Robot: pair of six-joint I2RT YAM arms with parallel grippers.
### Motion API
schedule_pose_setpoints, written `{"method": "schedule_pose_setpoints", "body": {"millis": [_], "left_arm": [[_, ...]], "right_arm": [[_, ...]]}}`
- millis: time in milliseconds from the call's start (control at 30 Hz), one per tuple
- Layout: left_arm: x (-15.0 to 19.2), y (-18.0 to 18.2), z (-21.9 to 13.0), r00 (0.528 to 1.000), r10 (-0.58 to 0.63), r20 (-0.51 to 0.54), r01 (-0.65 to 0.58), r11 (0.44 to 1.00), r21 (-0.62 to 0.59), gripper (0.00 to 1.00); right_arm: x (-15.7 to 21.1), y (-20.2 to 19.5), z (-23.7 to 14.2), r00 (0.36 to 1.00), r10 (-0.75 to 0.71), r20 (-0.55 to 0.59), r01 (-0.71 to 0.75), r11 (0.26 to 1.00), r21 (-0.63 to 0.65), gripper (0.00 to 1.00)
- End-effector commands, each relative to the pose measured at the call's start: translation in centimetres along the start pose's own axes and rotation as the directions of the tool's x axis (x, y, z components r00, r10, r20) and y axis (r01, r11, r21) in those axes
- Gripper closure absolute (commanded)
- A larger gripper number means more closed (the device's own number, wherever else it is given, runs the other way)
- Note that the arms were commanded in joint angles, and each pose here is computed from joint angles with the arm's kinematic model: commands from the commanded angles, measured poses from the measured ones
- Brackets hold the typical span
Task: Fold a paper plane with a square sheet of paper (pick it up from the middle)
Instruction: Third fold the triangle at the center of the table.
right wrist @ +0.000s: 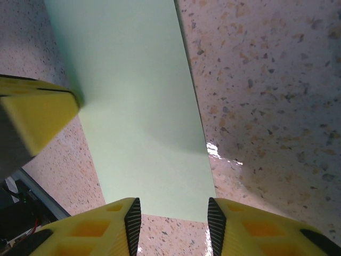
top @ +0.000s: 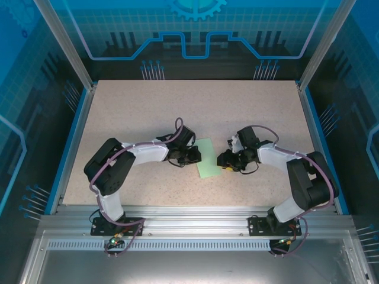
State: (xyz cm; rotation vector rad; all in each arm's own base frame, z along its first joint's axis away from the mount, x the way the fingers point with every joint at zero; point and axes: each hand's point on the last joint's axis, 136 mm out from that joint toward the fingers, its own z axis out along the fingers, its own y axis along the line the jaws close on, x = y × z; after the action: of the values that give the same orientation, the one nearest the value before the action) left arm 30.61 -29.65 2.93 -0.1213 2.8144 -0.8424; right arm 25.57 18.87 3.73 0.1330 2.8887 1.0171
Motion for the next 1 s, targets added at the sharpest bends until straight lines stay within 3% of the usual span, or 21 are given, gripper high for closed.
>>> {"method": "schedule_pose_setpoints", "body": {"millis": [0,433,633,867,900,967], "left_arm": [[0.3,2.1,0.2,1.000,-0.013,-0.002,0.013,0.996,-0.088,0.87],[1.0,3.3,0.5,1.000,0.016,-0.024,-0.019,0.993,-0.117,0.89],[1.2,3.4,0.7,0.999,0.020,-0.033,-0.023,0.993,-0.112,0.89],[0.8,2.0,0.4,0.998,0.057,-0.027,-0.059,0.996,-0.064,0.85],[0.7,1.7,0.1,0.997,0.069,-0.022,-0.070,0.996,-0.054,0.85],[0.5,1.4,-0.3,0.996,0.084,-0.013,-0.084,0.995,-0.046,0.84]], "right_arm": [[-0.6,0.7,0.1,1.000,0.004,-0.014,-0.005,0.999,-0.037,0.58],[-1.0,1.5,1.2,0.998,-0.038,-0.045,0.038,0.999,-0.013,0.52],[-1.2,2.0,1.0,0.998,-0.048,-0.042,0.046,0.998,-0.035,0.61],[-2.1,2.5,1.4,0.993,-0.083,-0.080,0.079,0.995,-0.055,0.85],[-2.0,2.5,1.6,0.993,-0.083,-0.088,0.078,0.995,-0.064,0.86],[-2.0,2.7,1.6,0.992,-0.090,-0.093,0.083,0.993,-0.080,0.78]]}}
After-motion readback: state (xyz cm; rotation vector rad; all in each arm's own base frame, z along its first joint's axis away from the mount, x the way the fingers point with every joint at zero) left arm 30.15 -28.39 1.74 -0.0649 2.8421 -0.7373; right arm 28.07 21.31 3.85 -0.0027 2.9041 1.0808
